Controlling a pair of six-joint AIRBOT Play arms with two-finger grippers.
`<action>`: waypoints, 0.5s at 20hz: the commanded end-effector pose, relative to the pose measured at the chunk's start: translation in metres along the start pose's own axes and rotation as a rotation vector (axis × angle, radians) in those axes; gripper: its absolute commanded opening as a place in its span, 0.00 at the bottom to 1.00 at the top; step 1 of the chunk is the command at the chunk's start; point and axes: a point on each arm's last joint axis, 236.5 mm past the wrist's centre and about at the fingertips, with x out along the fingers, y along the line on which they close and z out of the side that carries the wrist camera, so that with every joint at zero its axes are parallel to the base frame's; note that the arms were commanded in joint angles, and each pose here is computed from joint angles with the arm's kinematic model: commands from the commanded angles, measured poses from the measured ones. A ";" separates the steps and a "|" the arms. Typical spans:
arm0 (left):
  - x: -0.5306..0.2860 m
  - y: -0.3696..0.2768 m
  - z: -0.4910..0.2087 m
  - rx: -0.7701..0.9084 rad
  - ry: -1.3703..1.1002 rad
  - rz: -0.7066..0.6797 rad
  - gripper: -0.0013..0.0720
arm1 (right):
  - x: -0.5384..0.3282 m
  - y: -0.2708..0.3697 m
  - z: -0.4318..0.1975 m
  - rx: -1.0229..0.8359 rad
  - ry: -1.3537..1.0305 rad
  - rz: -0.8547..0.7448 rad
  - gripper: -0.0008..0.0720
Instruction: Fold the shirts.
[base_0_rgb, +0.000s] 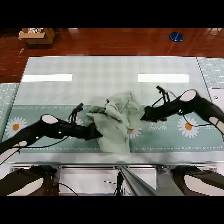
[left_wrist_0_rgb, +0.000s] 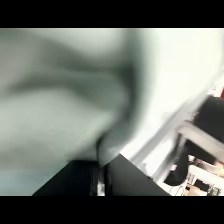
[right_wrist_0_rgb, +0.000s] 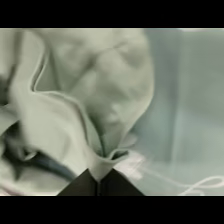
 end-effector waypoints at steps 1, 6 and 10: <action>-0.039 -0.062 0.022 0.147 -0.045 -0.128 0.06 | -0.078 0.031 0.026 -0.183 -0.145 -0.027 0.05; -0.180 -0.173 0.067 0.483 -0.340 -0.204 0.06 | -0.238 0.038 0.067 -0.280 -0.600 -0.291 0.05; -0.280 -0.212 0.083 0.544 -0.607 -0.116 0.06 | -0.298 0.056 0.060 -0.306 -0.770 -0.332 0.05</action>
